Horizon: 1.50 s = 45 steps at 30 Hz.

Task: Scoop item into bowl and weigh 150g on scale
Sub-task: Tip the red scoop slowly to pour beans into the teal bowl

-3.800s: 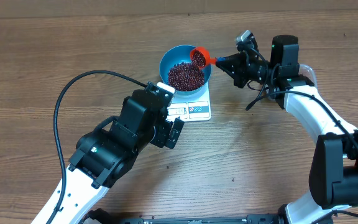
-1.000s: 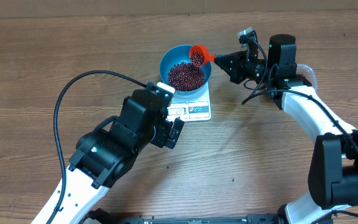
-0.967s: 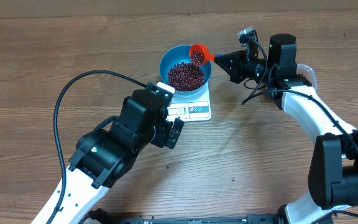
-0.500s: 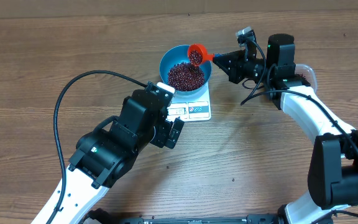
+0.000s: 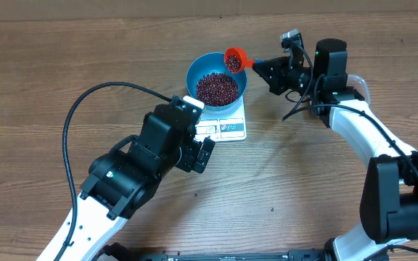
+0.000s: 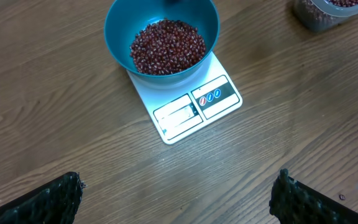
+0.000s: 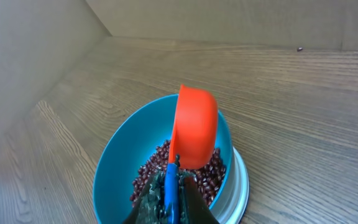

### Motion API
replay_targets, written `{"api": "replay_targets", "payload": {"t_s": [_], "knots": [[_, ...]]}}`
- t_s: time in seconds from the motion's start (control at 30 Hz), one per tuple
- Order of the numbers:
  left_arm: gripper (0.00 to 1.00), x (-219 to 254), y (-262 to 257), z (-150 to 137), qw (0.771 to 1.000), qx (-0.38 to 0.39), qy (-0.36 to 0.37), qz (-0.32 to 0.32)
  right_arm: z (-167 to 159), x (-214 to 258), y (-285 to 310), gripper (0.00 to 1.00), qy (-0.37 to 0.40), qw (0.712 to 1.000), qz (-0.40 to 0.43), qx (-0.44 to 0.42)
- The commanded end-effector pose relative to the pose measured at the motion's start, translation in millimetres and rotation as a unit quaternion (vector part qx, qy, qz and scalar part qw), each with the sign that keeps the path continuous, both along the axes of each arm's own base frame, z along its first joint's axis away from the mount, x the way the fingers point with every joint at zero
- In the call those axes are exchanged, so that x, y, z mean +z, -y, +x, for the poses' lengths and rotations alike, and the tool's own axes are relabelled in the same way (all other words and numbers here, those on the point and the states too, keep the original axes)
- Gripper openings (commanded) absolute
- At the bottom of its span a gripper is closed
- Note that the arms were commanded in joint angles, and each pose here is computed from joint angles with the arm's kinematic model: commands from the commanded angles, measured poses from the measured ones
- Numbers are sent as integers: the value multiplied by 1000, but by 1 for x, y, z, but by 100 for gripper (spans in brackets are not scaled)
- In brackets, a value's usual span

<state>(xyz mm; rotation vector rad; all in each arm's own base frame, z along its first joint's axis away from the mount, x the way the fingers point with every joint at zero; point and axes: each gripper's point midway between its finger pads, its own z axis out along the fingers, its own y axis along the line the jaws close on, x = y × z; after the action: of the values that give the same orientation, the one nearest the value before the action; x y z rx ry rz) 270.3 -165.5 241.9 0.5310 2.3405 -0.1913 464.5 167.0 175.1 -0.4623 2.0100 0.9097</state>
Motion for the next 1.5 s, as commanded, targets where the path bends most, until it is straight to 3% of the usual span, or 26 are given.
{"api": "replay_targets", "payload": {"t_s": [0.0, 0.4, 0.57, 0.63, 0.73, 1.47], "knots": [[100, 2, -2, 3, 1000, 0, 6, 6, 1, 0, 0, 4, -3, 1000, 2, -3], [100, 2, -2, 3, 1000, 0, 6, 6, -8, 1, -11, 4, 1, 1000, 6, 30], [99, 2, -2, 3, 1000, 0, 6, 6, -8, 0, -13, 4, -11, 1000, 10, 22], [100, 2, -2, 3, 1000, 0, 6, 6, -5, -6, -10, 4, 11, 999, -25, 19], [100, 2, -2, 3, 1000, 0, 6, 6, -3, -3, -9, 4, -17, 1000, 8, 3], [99, 2, -2, 3, 1000, 0, 6, 6, -3, -8, -5, 4, -14, 1000, -3, 7]]}}
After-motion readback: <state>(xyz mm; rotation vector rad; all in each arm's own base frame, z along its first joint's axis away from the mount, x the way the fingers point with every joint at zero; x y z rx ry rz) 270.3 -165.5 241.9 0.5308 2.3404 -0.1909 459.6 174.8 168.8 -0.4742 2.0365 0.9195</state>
